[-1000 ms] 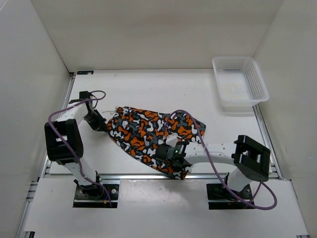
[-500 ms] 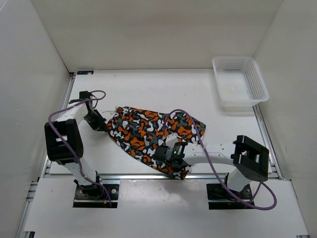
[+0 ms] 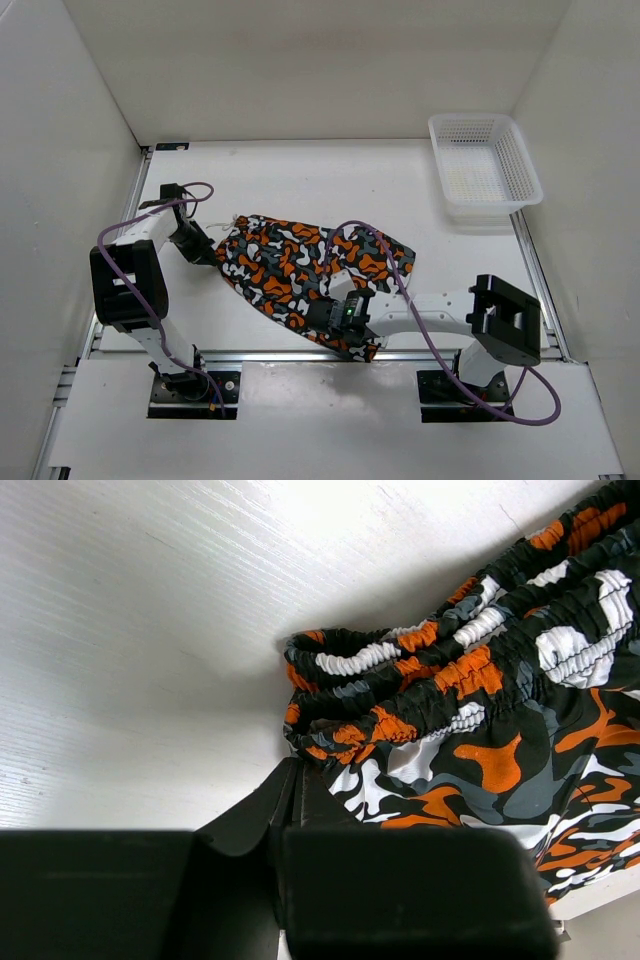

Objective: Fold and stack the shorts
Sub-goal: Fold the shorts

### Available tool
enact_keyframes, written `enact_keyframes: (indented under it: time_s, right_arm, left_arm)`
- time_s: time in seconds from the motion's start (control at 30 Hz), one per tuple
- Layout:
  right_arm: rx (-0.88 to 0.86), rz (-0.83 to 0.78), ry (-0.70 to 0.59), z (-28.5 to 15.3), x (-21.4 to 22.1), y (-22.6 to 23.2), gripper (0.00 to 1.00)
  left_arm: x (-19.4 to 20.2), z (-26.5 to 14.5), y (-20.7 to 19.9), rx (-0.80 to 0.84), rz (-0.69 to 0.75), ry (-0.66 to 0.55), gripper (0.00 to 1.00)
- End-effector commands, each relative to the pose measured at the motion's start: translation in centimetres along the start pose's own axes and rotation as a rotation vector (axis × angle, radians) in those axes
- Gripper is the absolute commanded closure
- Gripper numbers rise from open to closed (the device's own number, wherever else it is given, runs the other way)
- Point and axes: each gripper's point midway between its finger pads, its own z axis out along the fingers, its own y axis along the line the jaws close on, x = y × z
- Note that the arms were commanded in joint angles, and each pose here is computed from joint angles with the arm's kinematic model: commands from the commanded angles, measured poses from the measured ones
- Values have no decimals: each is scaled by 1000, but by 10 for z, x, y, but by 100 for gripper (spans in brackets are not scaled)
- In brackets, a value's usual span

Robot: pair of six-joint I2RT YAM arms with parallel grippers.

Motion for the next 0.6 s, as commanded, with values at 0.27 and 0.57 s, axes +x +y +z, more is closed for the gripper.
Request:
enact_keyframes:
  time_s: [0.27,0.57]
  right_arm:
    - [-8,15,44,29,9,-3,58]
    - [-3,22,48,32,12,-8,96]
  left_arm:
    - [-7,-10,-6,30,8,-46,85]
    - [-7,-10,-6,30,8,-46,85]
